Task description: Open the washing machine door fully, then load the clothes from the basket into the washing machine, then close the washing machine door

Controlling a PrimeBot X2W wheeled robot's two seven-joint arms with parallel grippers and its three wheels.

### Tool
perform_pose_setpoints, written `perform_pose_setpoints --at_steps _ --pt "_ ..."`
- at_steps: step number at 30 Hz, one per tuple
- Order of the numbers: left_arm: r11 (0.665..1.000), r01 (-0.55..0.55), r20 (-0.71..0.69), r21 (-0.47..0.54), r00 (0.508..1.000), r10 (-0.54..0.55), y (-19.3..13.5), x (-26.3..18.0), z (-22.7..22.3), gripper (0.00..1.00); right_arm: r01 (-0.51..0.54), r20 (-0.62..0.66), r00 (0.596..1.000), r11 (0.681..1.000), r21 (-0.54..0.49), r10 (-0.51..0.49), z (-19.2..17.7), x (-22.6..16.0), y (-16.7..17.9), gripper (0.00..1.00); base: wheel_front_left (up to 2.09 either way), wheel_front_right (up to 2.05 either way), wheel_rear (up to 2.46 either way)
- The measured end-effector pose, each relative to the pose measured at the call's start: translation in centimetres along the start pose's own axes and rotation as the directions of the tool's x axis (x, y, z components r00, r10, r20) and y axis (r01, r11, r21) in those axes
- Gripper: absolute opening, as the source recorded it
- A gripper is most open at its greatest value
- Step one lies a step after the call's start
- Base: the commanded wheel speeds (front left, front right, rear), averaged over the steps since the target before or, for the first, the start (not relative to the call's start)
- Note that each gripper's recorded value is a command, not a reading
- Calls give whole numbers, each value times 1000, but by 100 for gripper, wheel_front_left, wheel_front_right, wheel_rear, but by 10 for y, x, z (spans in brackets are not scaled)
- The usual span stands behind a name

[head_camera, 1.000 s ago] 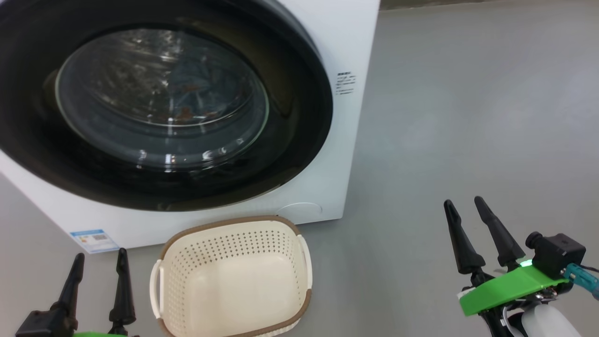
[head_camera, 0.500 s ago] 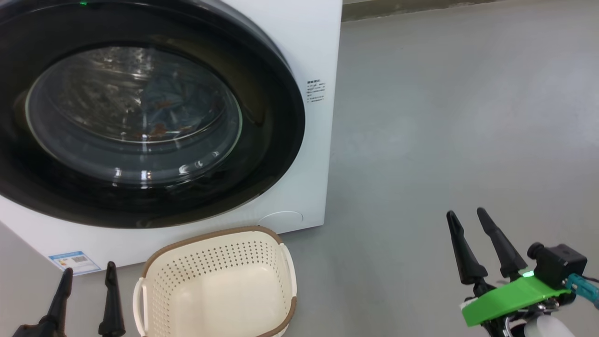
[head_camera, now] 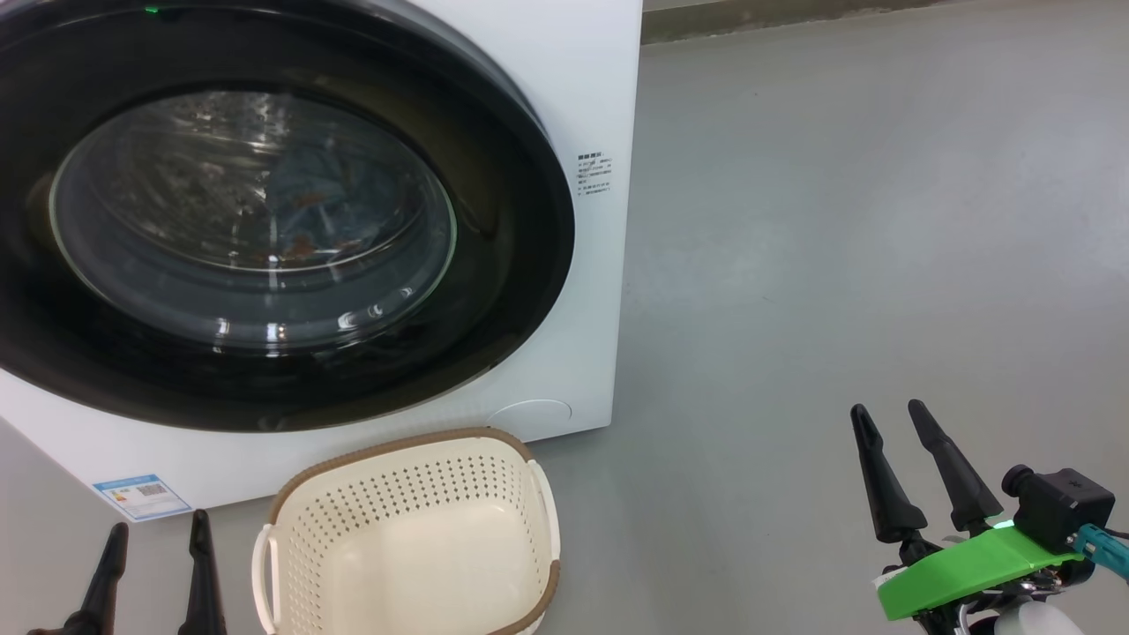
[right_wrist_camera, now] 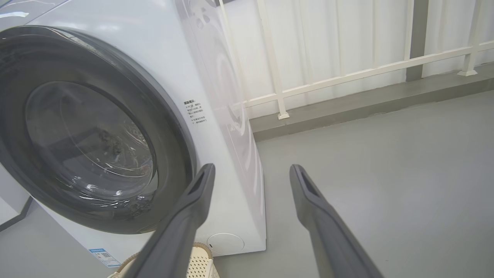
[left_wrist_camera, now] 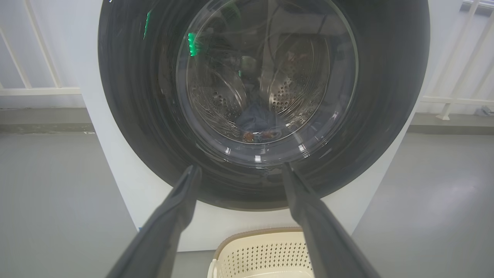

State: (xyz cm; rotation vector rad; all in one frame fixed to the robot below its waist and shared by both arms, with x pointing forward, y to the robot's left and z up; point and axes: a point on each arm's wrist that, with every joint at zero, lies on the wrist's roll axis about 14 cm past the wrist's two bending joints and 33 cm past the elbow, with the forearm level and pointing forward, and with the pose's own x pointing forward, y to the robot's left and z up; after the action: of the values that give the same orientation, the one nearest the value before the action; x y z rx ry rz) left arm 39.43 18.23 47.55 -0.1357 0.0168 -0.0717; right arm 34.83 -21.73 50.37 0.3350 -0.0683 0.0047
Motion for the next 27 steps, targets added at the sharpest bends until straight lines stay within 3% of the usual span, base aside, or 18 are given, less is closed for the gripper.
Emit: perform_pose_setpoints --at_steps 27 --pt "1000 -20 -8 3 1000 20 6 -3 -3 100 -9 -6 1000 1000 2 9 -2 3 3 100 0 0 0"
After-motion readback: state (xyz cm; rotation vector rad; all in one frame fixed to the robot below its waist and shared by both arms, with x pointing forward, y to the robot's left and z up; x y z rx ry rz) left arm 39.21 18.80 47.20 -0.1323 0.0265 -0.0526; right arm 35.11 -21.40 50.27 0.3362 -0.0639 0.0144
